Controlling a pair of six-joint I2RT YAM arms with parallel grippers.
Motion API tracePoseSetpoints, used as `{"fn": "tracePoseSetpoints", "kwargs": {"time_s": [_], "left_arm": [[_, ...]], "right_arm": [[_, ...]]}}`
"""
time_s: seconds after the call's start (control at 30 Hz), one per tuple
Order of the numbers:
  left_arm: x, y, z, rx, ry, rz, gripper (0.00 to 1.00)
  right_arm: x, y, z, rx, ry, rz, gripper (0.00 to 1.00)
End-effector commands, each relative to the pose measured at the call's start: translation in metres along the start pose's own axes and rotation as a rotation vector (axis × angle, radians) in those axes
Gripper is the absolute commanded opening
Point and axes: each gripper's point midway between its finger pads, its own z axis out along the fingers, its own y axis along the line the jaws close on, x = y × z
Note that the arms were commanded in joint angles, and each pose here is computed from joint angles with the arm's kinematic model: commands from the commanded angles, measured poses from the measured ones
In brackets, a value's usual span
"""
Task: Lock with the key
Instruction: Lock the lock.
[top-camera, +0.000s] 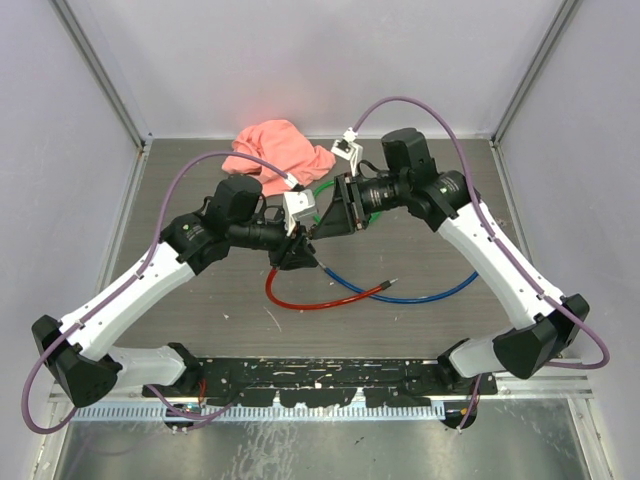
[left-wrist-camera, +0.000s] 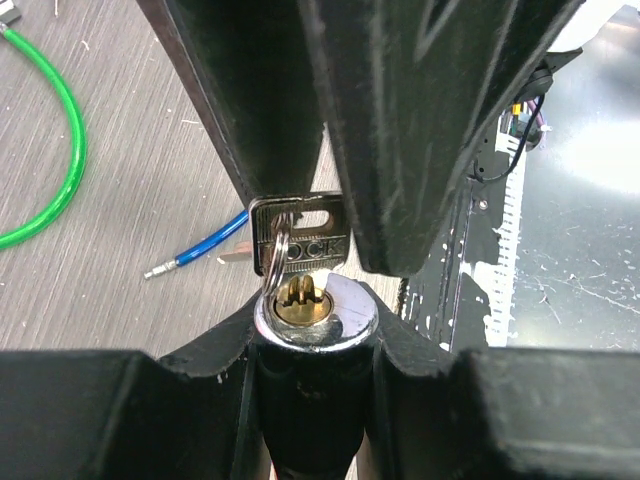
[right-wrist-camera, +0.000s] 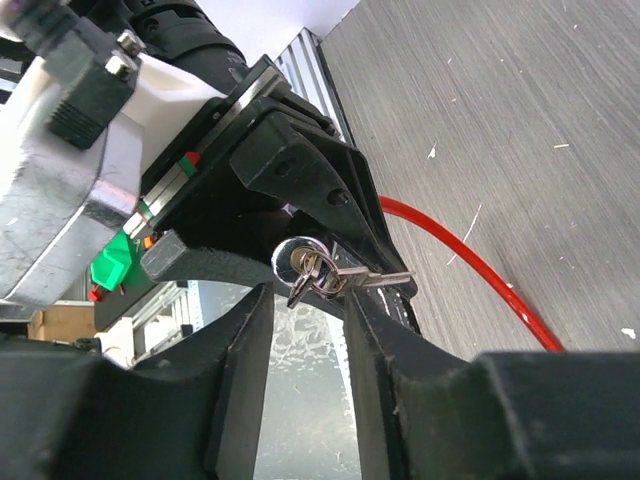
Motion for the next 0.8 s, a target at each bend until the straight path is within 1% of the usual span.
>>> {"fn": "tracePoseSetpoints", "kwargs": {"time_s": [0.0, 0.07, 0.13, 0.2, 0.23, 0.27, 0.3, 0.4, 0.43, 0.47, 0.5, 0.53, 0.6, 0.67, 0.77], "left_arm": [[-0.023, -0.004, -0.005, 0.002, -0.073, 0.06, 0.0], [-0.02, -0.003, -0.004, -0.005, -0.078, 0.05, 0.0], [-0.016, -0.003, -0.002, -0.008, -0.089, 0.037, 0.0], [-0.012, -0.003, -0.001, -0.007, -0.11, 0.031, 0.0], [-0.012, -0.004, -0.001, -0.005, -0.124, 0.036, 0.0], [-0.013, -0.005, -0.001, 0.002, -0.136, 0.045, 0.0], [-0.015, -0.007, -0.002, 0.006, -0.149, 0.055, 0.0], [-0.021, -0.014, -0.004, 0.045, -0.174, 0.085, 0.0], [-0.023, -0.016, -0.005, 0.056, -0.178, 0.088, 0.0], [-0.025, -0.018, -0.005, 0.066, -0.183, 0.091, 0.0], [-0.027, -0.019, -0.005, 0.078, -0.186, 0.087, 0.0], [-0.028, -0.024, -0.005, 0.104, -0.188, 0.081, 0.0], [-0.029, -0.032, -0.003, 0.161, -0.195, 0.064, 0.0], [-0.029, -0.039, 0.0, 0.221, -0.195, 0.043, 0.0], [-0.028, -0.042, 0.004, 0.26, -0.175, 0.013, 0.0]], "right_arm": [[-0.021, 0.024, -0.023, -0.034, -0.067, -0.18, 0.43], [-0.012, 0.011, -0.039, -0.012, -0.061, -0.25, 0.47], [-0.003, -0.01, -0.059, 0.032, -0.081, -0.339, 0.49], [0.007, -0.032, -0.075, 0.082, -0.113, -0.432, 0.54], [0.012, -0.04, -0.081, 0.096, -0.133, -0.505, 0.62], [0.02, -0.037, -0.083, 0.073, -0.152, -0.573, 0.72], [0.029, -0.037, -0.079, 0.034, -0.162, -0.61, 0.79], [0.053, -0.026, -0.069, -0.179, -0.185, -0.759, 0.86], [0.056, -0.023, -0.068, -0.238, -0.199, -0.832, 0.91], [0.058, -0.023, -0.067, -0.269, -0.209, -0.887, 0.97], [0.055, -0.021, -0.068, -0.276, -0.22, -0.961, 1.0], [0.052, -0.02, -0.068, -0.279, -0.224, -1.017, 1.0], [0.042, -0.019, -0.067, -0.273, -0.217, -1.073, 1.0], [0.029, -0.016, -0.063, -0.27, -0.198, -1.117, 1.0], [0.017, -0.01, -0.051, -0.261, -0.144, -1.172, 1.0]]}}
